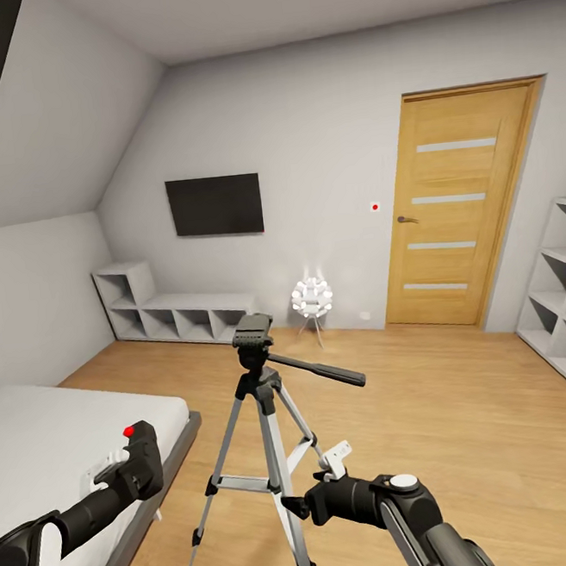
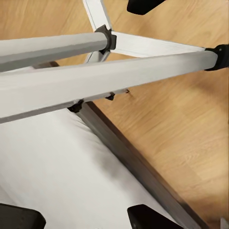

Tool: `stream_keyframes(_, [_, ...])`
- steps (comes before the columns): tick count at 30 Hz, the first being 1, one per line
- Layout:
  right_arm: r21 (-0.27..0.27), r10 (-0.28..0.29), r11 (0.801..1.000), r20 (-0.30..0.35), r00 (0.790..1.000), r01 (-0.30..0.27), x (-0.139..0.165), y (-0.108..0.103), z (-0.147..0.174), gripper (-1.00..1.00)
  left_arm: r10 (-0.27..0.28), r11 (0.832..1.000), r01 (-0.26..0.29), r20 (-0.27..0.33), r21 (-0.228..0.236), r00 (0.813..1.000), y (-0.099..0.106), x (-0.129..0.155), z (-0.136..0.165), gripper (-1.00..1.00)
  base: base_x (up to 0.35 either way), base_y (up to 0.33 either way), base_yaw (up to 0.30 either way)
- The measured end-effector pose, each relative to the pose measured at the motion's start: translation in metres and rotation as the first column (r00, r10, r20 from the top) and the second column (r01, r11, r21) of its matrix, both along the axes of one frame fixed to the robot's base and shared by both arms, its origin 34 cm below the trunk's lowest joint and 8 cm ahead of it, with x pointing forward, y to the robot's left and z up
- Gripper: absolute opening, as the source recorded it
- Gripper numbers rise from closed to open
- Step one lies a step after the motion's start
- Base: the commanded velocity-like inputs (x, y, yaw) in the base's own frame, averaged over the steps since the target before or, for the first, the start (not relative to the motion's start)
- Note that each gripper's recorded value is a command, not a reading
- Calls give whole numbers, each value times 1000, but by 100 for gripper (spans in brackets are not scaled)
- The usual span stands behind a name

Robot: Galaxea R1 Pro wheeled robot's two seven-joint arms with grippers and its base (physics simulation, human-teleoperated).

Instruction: Attach the digital camera to the camera tripod in the bedroom.

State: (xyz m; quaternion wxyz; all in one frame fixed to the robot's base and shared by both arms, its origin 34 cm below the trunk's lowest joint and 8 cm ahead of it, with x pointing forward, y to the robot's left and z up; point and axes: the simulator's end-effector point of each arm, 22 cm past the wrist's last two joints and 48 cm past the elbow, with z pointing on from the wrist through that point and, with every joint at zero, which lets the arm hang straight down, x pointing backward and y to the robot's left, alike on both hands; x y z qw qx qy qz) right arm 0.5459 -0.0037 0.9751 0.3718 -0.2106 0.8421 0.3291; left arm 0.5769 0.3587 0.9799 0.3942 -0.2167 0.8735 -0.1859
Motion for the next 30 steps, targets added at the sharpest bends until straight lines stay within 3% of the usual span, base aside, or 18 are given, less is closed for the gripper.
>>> stream_keyframes(11, [3, -1, 1000, -8, 1000, 1, 2, 4, -2, 100, -2, 1000, 2, 3, -3, 1000, -1, 0, 1, -100, 1, 1, 0])
stream_keyframes(30, [-5, -20, 1000, 59, 998, 20, 46, 7, -8, 100, -4, 1000, 4, 7, -4, 1000, -2, 1, 2, -100, 0, 0, 0])
